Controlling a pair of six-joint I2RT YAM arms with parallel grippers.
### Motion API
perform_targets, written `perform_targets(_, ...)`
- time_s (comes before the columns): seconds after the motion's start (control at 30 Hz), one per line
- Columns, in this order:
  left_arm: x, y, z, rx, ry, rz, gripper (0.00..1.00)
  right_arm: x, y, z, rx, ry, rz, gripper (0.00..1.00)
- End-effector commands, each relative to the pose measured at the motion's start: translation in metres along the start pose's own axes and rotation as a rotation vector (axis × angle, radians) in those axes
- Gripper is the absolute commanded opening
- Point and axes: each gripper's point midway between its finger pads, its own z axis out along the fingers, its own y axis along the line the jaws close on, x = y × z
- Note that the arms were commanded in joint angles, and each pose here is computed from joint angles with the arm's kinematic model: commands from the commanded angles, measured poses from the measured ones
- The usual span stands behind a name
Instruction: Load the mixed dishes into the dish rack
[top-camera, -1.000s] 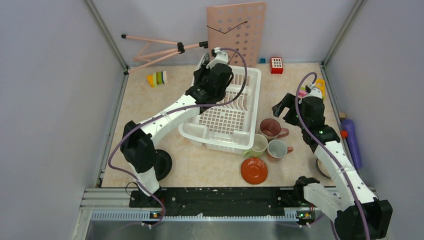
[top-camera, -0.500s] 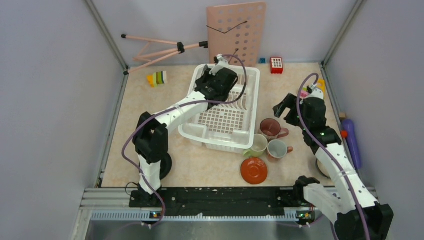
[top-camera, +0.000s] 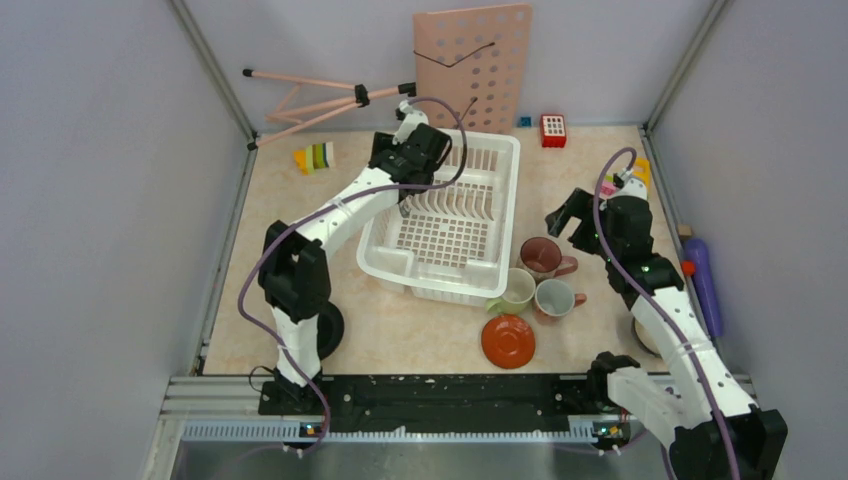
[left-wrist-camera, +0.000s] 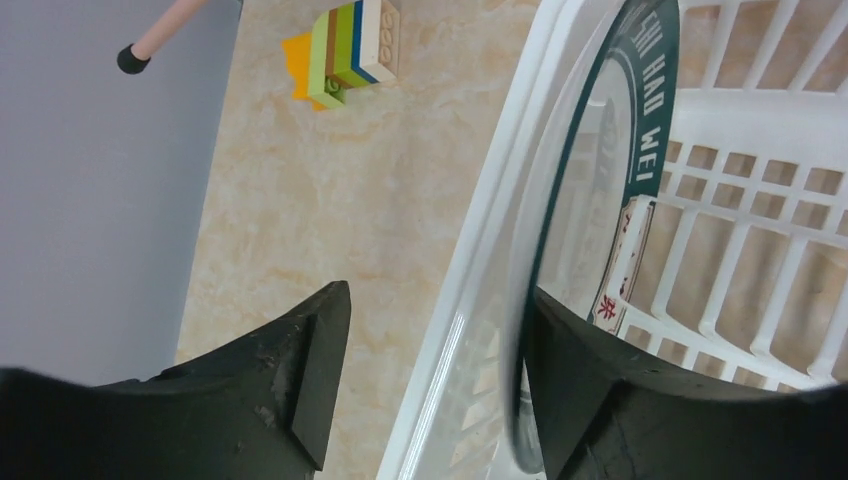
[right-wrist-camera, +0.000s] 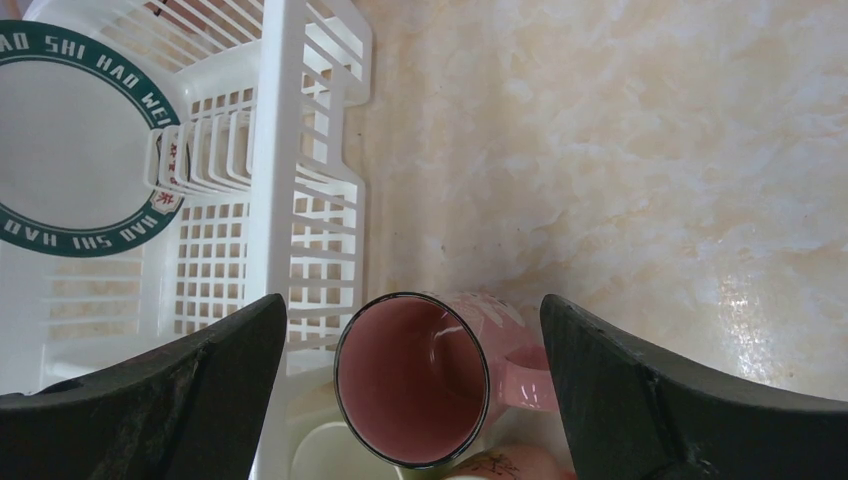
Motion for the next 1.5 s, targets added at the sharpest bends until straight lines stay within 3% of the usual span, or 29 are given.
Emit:
perform_targets(0.0, -0.021, 0.014, -0.025, 0.065, -0.015, -0.099, 0.70, -0.007, 0.007, -0.002, -0.011, -0.005, -0.009, 0.97)
perform_targets(0.17, -0.028, 0.030, -0.046, 0.133, -0.030, -0.157, 0.73, 0.002, 0.018, 0.011, -0.054, 0.074, -0.014, 0.97)
perform_targets(0.33, -0.020, 0.041, -0.065, 0.383, -0.021, -0.324, 0.77, 0.001, 0.035, 0.024, -0.089, 0.106, -0.034, 0.97)
perform_targets(0.5, 0.015, 0.067, -0.071, 0.465, 0.024, -0.429, 0.78, -0.001, 0.058, 0.032, -0.117, 0.112, -0.069, 0.95)
perform_targets(0.73, 0.069, 0.106, -0.096, 0.416, 0.070, -0.511, 0.77, 0.004, 0.087, 0.029, -0.108, 0.099, -0.188, 0.95)
perform_targets(0.93, 0.111, 0.108, -0.107, 0.518, 0.134, -0.643, 0.74, 0.015, 0.087, 0.045, -0.033, 0.129, -0.205, 0.94)
perform_targets(1.13, 0.149, 0.119, -0.108, 0.444, 0.246, -0.694, 0.73, 0.008, 0.085, 0.066, 0.037, 0.102, -0.195, 0.87)
perform_targets(1.47, 0.238, 0.126, -0.104, 0.172, 0.569, -0.842, 0.77, 0.021, 0.108, 0.103, -0.017, 0.130, -0.099, 0.64)
